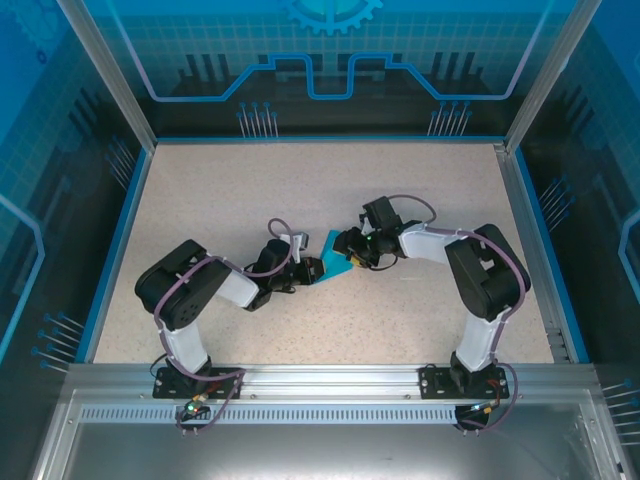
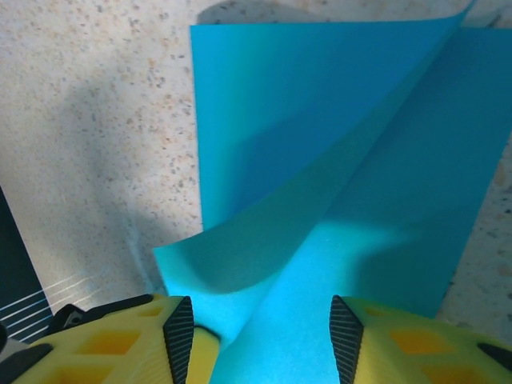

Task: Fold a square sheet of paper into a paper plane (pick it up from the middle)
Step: Fourth fold the wing at the center of the table.

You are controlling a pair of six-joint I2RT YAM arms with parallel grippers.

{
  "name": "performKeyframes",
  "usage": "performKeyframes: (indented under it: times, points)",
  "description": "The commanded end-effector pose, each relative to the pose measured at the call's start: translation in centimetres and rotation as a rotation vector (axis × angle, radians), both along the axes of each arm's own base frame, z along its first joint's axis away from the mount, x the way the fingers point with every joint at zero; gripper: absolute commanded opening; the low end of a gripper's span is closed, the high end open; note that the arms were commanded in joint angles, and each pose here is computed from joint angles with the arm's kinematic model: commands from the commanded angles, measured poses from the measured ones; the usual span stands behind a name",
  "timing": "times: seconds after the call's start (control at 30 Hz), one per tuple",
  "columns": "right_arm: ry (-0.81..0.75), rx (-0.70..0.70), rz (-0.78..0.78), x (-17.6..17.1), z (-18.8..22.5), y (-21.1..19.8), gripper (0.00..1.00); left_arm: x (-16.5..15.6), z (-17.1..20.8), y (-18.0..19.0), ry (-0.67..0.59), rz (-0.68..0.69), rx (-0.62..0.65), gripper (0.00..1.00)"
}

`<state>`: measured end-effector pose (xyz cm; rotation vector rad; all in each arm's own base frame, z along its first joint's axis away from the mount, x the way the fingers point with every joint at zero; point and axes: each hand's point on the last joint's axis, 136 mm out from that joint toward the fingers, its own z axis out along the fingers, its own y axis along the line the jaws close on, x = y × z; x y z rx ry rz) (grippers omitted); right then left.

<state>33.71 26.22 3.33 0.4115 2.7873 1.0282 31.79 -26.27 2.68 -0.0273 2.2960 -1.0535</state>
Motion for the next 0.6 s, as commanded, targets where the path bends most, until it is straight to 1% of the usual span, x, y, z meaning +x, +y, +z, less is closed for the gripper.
performKeyframes:
  times: [0.0, 0.23, 0.37, 0.5, 0.57]
  points:
    - [0.017, 0.025, -0.009, 0.7, 0.0, 0.2, 0.50, 0.2, -0.1, 0.4, 0.011, 0.034, -0.025, 0.11]
    - [0.046, 0.034, -0.016, 0.8, -0.6, 0.5, 0.49, 0.0, -0.3, 0.4, 0.029, 0.036, -0.036, 0.12]
    - [0.055, 0.028, -0.012, 0.8, -0.8, 0.6, 0.49, -0.1, -0.2, 0.3, 0.037, 0.026, -0.047, 0.15]
    - [0.073, 0.016, -0.011, 0.6, -1.3, 0.4, 0.49, -0.1, -0.2, 0.2, 0.079, 0.018, -0.064, 0.22]
    - [0.078, 0.009, -0.009, 0.5, -1.5, 0.3, 0.49, -0.1, 0.0, 0.2, 0.098, 0.014, -0.081, 0.27]
